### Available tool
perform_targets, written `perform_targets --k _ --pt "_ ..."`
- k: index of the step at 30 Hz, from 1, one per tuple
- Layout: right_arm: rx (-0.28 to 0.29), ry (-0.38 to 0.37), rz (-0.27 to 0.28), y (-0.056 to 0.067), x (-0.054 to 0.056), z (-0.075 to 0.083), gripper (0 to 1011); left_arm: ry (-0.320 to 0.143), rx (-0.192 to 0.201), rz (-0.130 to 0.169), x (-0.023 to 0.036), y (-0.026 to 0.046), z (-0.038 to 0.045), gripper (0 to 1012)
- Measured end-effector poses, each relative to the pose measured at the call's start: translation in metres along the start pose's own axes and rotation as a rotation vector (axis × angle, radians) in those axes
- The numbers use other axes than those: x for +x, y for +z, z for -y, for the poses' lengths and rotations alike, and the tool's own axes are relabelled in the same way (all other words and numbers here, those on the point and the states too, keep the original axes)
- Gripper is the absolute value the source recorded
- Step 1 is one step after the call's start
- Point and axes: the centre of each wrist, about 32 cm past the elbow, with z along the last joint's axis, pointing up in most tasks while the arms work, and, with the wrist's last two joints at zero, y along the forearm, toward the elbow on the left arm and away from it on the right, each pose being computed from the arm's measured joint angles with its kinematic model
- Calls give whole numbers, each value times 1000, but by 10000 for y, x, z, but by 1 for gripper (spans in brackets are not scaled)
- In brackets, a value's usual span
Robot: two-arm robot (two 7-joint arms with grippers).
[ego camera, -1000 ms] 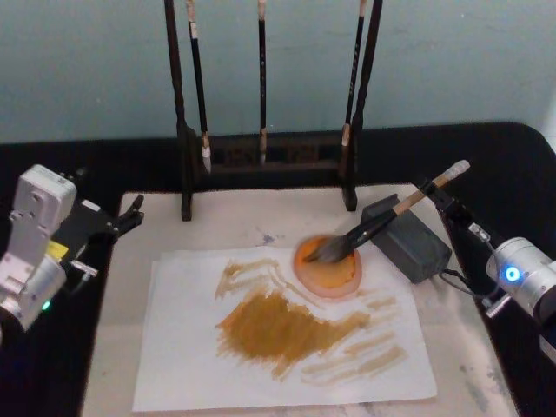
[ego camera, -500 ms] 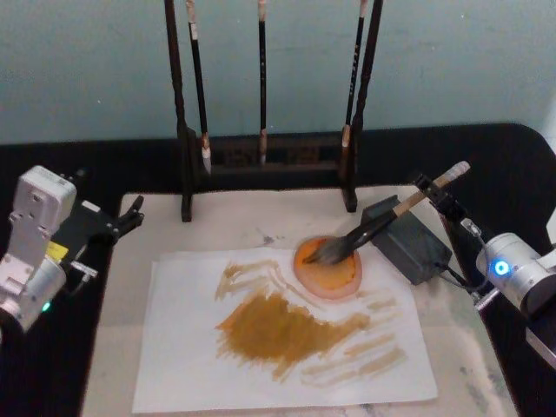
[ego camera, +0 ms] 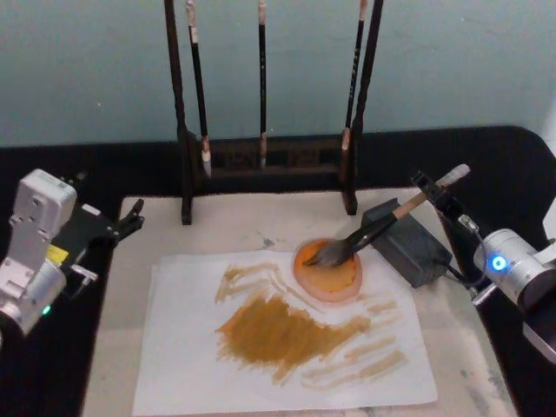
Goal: Pick up the brush from the inkstone, write on the paper, then place the brush back to its original position.
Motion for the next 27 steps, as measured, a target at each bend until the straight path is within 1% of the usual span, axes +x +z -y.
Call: perform_targets --k 8,19,27 --pt "-9 13 0 8 26 -25 1000 0 0 0 0 0 0 1010" --pt "-13 10 0 15 79 -57 1000 0 0 0 0 0 0 1010" --pt "-20 31 10 30 114 -64 1000 0 0 0 0 0 0 1010"
